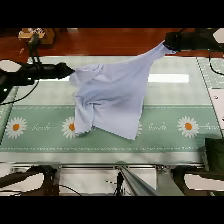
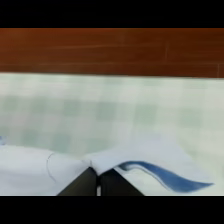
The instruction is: Fold the shirts.
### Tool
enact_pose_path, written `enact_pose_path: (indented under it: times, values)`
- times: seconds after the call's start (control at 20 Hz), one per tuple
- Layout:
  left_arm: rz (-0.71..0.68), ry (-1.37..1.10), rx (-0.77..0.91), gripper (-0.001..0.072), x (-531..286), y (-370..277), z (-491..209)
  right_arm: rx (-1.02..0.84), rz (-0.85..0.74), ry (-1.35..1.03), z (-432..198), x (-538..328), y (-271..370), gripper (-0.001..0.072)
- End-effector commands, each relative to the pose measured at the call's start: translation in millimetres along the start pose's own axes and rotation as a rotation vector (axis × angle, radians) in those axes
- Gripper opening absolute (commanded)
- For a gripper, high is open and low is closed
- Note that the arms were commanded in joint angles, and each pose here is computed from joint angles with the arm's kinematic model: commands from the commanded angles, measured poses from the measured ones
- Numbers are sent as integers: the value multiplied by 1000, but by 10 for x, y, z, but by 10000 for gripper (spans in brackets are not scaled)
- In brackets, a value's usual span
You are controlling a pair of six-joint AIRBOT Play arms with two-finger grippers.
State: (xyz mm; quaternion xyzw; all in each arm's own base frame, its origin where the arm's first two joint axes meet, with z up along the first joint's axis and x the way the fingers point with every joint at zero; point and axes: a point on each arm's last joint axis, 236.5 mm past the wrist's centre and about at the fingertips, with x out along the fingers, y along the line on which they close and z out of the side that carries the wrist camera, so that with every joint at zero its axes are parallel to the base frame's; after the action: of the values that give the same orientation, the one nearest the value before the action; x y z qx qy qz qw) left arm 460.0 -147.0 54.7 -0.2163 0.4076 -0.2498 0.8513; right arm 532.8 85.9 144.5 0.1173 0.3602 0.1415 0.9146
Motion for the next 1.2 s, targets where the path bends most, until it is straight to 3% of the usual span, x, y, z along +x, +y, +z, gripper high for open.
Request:
enact_pose_path:
  times: [0.0,0.1,0.25,0.3,0.4,0.45,0.5,0.65,1.15]
  values:
    - [-26,81,-4,24,368,-87,-285,4,-32,114,-286,121,-194,31]
    - [-27,88,-6,39,386,-84,-305,5,-31,126,-316,137,-195,32]
    - [-48,82,-11,448,178,-42,-121,2,-38,118,-292,107,-222,32]
    - [-68,91,-13,515,45,-29,-41,2,-38,114,-278,86,-221,31]
    - [-113,126,-25,501,-314,20,90,5,-51,97,-222,8,-279,32]
    - [-121,156,-66,361,-502,82,102,11,-58,88,-193,-38,-326,31]
    - [-110,195,-114,310,-657,162,60,18,-66,83,-175,-80,-378,32]
    - [-78,387,-203,310,-884,194,-373,51,-91,105,-214,-196,-586,32]
    - [-133,816,-94,314,-236,-904,-2163,132,-173,150,-340,-444,-1169,32]
